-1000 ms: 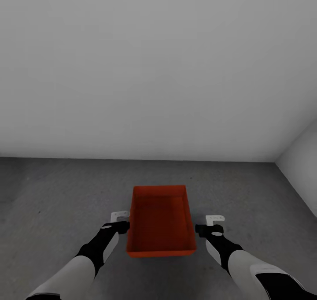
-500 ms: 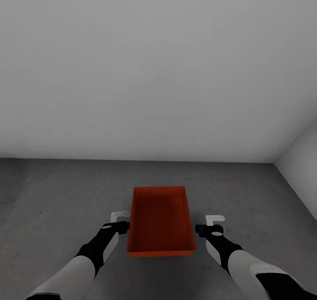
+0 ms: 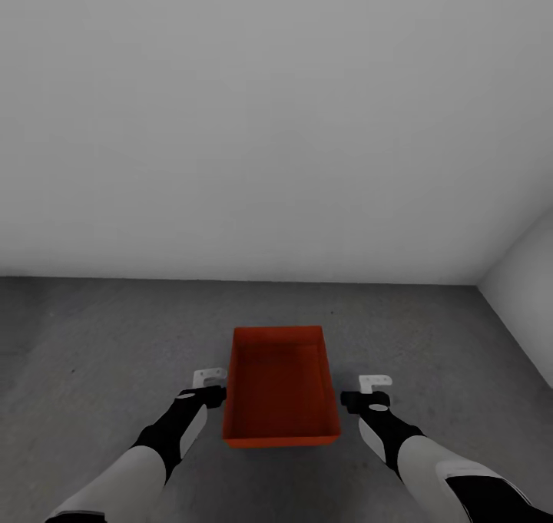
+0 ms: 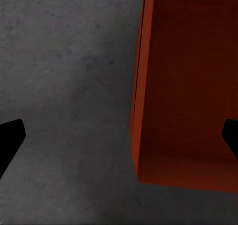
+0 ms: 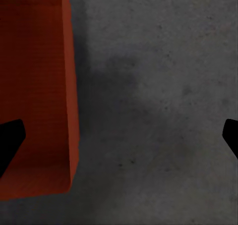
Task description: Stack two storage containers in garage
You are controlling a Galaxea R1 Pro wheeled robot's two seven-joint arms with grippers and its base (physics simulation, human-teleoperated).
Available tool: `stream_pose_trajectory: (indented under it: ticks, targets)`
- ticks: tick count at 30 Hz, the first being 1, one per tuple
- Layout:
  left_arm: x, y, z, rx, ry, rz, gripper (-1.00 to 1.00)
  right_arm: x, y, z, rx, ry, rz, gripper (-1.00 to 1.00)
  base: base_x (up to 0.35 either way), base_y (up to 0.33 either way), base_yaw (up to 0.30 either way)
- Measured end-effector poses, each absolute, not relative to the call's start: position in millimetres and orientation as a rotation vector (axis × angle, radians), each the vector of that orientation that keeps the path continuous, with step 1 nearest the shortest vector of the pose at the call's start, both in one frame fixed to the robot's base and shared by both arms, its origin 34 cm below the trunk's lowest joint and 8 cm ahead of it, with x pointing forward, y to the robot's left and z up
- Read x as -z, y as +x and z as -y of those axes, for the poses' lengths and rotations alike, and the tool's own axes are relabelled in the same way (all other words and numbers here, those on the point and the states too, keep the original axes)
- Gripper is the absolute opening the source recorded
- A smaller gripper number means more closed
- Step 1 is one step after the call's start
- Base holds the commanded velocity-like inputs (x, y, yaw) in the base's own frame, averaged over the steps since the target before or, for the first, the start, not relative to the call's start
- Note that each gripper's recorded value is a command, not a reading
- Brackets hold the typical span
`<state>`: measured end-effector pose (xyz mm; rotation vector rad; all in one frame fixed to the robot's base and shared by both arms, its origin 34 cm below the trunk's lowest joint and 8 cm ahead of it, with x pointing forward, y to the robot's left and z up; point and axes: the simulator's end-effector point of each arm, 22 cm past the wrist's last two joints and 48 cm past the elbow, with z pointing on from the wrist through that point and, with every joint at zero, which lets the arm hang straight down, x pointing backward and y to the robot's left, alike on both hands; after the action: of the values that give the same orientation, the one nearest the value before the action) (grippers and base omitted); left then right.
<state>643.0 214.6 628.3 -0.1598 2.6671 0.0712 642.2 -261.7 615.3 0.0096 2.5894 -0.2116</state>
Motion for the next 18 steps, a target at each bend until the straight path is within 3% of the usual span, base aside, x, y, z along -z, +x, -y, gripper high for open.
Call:
stream_pose_trajectory:
  ticks: [18]
  targets:
    - [-647.6, 638.6, -215.0, -0.072, -0.161, -2.666, 1.00, -634.3, 637.0, 265.0, 0.219, 0.017, -2.590, 1.00, 0.000, 0.000, 0.000]
